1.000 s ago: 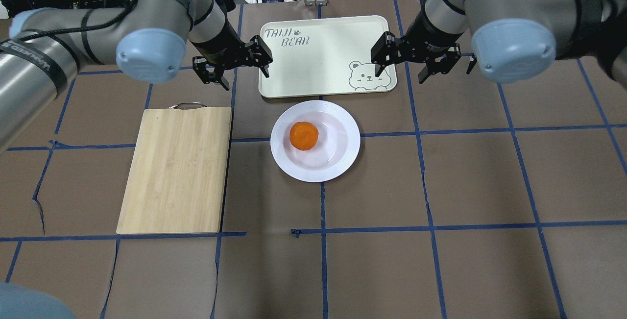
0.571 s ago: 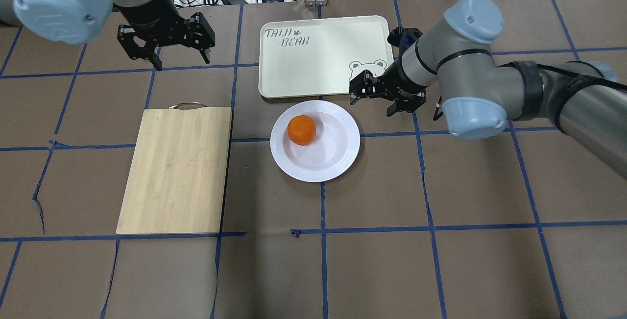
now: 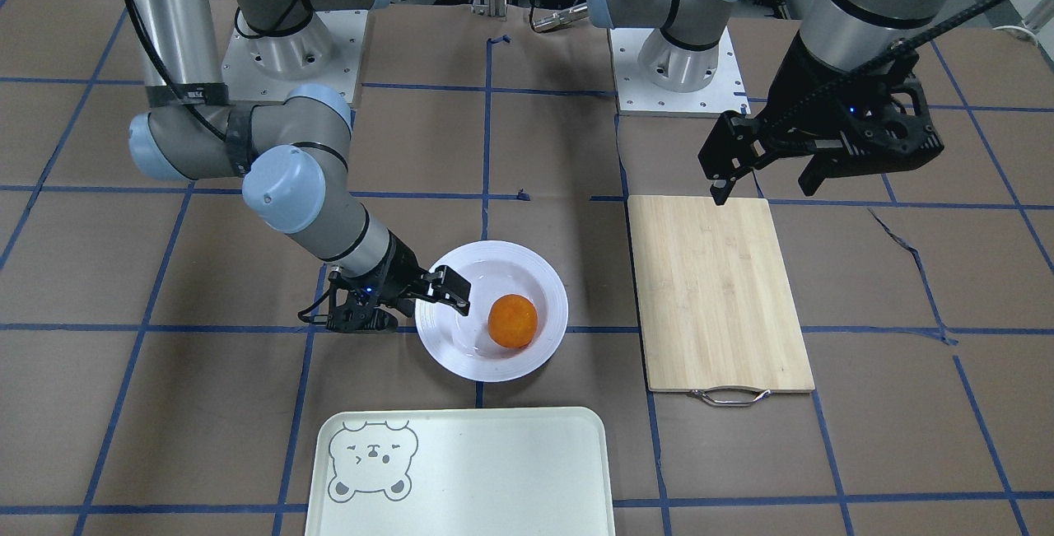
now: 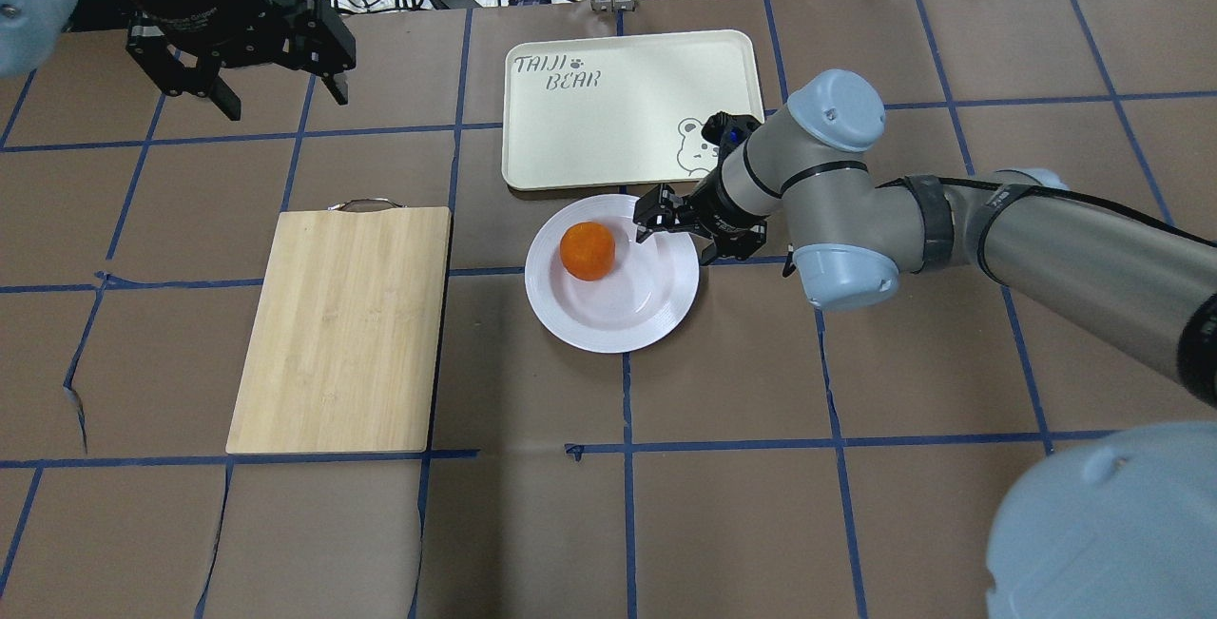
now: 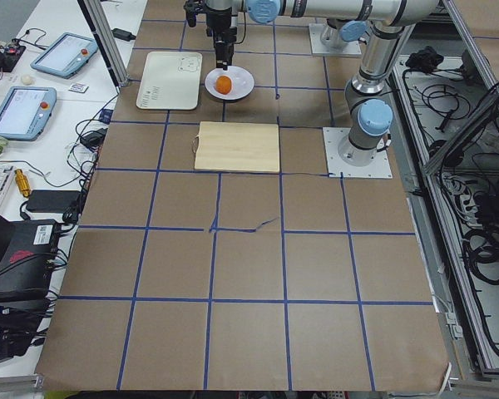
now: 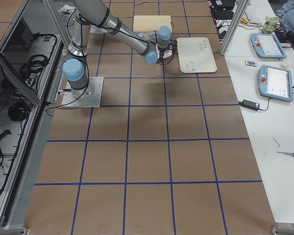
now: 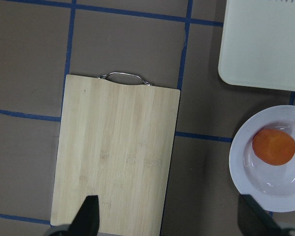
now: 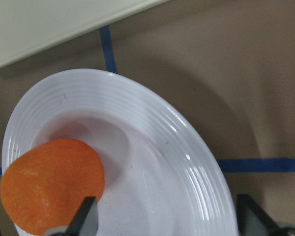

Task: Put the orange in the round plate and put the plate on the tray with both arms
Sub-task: 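Raise the left gripper back toward rest while the right gripper reaches to the plate rim, then grip the plate rim nearest the right gripper and lift the plate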

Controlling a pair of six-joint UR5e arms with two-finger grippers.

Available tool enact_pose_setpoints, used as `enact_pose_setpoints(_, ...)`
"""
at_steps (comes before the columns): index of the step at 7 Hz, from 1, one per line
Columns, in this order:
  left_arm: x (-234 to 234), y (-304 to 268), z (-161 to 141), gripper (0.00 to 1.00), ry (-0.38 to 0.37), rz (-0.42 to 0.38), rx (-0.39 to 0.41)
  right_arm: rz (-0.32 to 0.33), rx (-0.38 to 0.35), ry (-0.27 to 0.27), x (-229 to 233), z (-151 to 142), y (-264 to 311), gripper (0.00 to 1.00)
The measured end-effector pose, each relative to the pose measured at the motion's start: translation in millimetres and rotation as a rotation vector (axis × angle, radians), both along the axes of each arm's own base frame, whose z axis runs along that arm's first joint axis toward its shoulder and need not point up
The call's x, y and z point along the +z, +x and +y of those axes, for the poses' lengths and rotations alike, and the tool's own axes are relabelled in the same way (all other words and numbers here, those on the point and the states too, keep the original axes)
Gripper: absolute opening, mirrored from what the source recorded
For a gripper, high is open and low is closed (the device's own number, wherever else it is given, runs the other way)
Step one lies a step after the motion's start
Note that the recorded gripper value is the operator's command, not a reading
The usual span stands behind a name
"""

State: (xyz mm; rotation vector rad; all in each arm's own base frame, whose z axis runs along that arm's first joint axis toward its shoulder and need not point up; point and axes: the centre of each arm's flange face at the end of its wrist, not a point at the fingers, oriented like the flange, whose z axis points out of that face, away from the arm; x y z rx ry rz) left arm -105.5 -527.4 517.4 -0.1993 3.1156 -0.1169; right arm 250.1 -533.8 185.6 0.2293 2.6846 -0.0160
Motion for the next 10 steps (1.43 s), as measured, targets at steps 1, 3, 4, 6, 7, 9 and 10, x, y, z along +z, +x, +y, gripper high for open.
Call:
enact_pose_setpoints(1,4,0,8,1.00,-0.006,0.001,-0.001,0.005,0.002,0.006,-6,1,3,0.99)
enact_pose_setpoints(3,0,0,20,1.00,0.006,-0.003,-0.004,0.002,-0.004,0.029,-15,7,4,0.80)
enact_pose_setpoints(4,-3,0,22,1.00,0.013,-0.003,-0.004,0.002,-0.006,0.046,-21,13,3,0.62)
enact_pose_setpoints(6,-2,1,26,1.00,0.010,-0.002,-0.002,0.002,-0.007,0.055,-24,17,5,0.33)
enact_pose_setpoints(7,-1,1,27,1.00,0.009,-0.005,-0.001,0.002,-0.005,0.050,-23,17,5,0.25)
enact_pose_setpoints(9,-2,2,28,1.00,0.012,-0.006,-0.001,0.002,-0.006,0.030,-20,16,6,0.05)
enact_pose_setpoints(10,-2,2,28,1.00,0.012,-0.008,0.000,-0.002,-0.010,0.023,-17,15,6,0.05)
